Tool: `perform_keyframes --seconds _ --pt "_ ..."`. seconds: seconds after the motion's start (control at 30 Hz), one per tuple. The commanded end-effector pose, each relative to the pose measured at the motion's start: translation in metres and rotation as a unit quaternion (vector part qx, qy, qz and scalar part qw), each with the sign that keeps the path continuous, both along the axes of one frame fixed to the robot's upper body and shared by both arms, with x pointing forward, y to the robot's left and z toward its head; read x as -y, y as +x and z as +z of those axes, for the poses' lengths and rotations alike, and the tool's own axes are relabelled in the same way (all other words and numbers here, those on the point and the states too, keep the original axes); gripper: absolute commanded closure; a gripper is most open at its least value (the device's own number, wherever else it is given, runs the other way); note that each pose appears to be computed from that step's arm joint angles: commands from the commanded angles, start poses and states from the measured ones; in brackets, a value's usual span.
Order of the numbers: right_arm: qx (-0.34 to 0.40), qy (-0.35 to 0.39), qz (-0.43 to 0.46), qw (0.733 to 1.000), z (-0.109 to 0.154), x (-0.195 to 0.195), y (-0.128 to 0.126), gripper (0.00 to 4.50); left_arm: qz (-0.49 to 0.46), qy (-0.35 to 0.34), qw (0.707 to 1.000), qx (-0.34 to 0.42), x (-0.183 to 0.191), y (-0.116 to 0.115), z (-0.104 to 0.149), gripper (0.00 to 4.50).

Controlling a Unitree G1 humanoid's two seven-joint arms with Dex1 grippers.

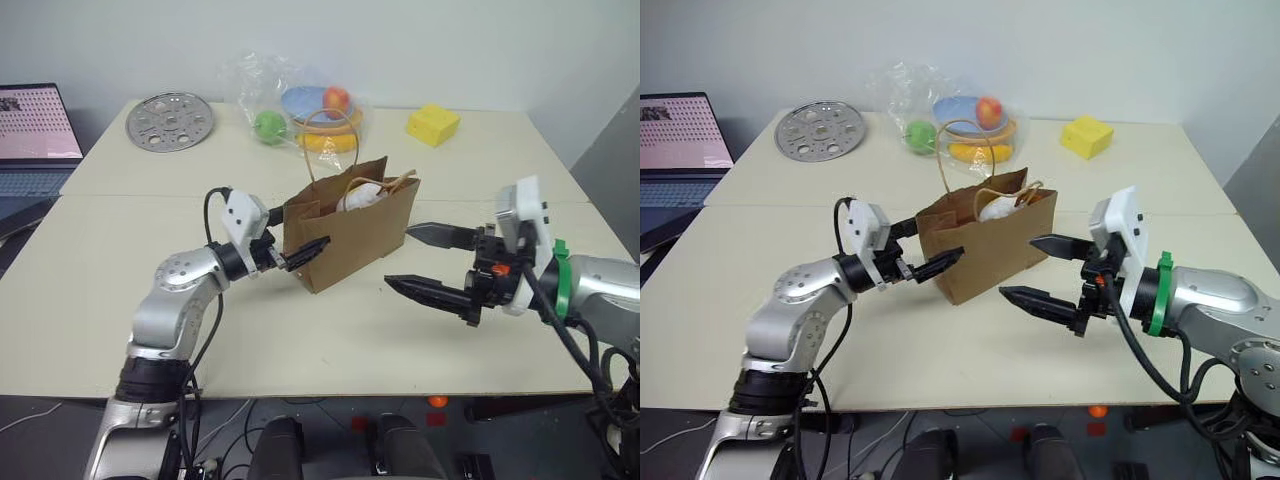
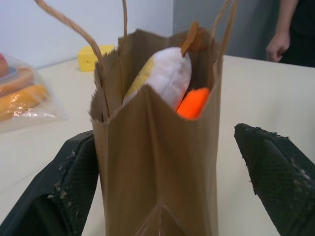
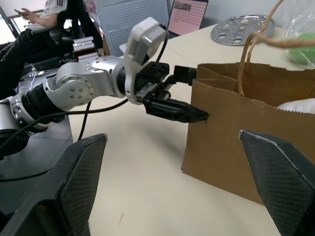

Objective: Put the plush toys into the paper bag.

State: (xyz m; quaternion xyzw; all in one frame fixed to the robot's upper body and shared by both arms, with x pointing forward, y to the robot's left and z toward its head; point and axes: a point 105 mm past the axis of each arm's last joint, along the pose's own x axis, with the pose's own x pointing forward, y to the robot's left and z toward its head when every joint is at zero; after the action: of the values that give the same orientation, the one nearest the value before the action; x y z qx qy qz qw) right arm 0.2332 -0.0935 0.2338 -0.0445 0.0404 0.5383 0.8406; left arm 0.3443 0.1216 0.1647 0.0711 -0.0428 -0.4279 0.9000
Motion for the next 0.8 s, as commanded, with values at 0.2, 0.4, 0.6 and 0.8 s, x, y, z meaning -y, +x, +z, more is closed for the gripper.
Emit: perform_keyframes --seconds 0.2,0.4,0.6,0.8 --pt "0.042 -0.001 -0.004 0.999 0.010 -0.006 0.001 0.00 0.003 0.001 1.000 0.028 0.012 0.007 -0.013 0.19" --pt "0.049 0.000 -0.010 0.999 0.012 -0.007 0.004 0.00 -0.001 -0.008 1.000 0.029 0.012 0.007 -0.011 1.83" --pt "0.053 0.002 -0.014 0.999 0.011 -0.007 0.006 0.00 -0.008 -0.012 1.000 0.020 0.011 0.008 -0.013 3.72" --pt "0.059 -0.002 -0.016 0.998 0.012 -0.006 0.007 0.00 -0.040 -0.044 0.998 0.002 0.015 0.010 -0.004 4.49"
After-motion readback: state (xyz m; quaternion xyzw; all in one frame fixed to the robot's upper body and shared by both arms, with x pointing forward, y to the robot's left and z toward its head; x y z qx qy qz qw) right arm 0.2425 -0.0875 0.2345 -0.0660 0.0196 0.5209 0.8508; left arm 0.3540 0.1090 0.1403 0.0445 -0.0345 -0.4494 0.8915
